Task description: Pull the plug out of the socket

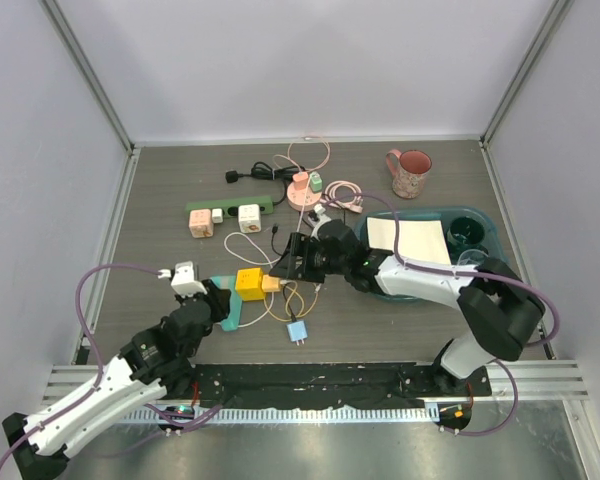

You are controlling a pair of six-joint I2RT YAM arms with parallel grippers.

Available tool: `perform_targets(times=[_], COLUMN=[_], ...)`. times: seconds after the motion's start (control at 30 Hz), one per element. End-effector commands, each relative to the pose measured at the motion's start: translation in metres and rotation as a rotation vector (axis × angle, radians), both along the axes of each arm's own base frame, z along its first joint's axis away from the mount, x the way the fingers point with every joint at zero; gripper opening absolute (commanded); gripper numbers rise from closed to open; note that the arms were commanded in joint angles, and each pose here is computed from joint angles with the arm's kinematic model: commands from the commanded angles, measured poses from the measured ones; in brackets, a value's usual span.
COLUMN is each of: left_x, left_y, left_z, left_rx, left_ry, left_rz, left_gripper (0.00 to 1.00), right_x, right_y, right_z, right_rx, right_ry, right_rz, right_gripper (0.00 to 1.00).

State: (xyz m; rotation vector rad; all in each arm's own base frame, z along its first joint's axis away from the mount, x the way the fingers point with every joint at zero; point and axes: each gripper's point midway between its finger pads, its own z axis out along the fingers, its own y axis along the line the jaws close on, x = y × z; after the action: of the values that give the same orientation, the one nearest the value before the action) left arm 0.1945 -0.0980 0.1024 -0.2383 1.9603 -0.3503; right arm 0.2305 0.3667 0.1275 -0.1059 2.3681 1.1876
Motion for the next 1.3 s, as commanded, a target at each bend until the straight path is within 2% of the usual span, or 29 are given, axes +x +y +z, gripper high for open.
perform_targets(times=[0.0, 0.53, 0.7, 0.87, 1.0, 1.27], left_x=[0.01, 0.008, 0.009, 0.009, 0.009, 0.009], left_y=[-0.009, -0.004, -0.007, -0.016, -0.018, -0.02], left_z=[0.032, 0.042, 0.041, 0.043, 0.042, 0.042], left_rx=[-0.142, -0.222, -0.231, -0.26, -0.259, -0.264], left_ry=[-0.094, -0.14, -0.145, -0.155, -0.149, -0.157], left_rz=[0.03, 0.05, 0.04, 0.004, -0.004, -0.012], left_gripper=[0.0, 0.0, 0.0, 0.0, 0.0, 0.0], right_x=[0.007, 0.009, 0.008, 0.01, 0.01, 0.012], right_y=[0.019, 0.027, 0.035, 0.036, 0.037, 0.042], right_z=[0.007, -0.017, -0.005, -0.005, -0.013, -0.019], right_rx=[0.125, 0.121, 0.149, 0.142, 0.141, 0.156], right_ry=[0.05, 0.128, 0.116, 0.122, 0.138, 0.157], right_rz=[-0.031, -0.051, -0.018, -0.035, -0.039, -0.045], right_gripper=[0.76, 0.79, 0.71, 0.66, 0.58, 0.6])
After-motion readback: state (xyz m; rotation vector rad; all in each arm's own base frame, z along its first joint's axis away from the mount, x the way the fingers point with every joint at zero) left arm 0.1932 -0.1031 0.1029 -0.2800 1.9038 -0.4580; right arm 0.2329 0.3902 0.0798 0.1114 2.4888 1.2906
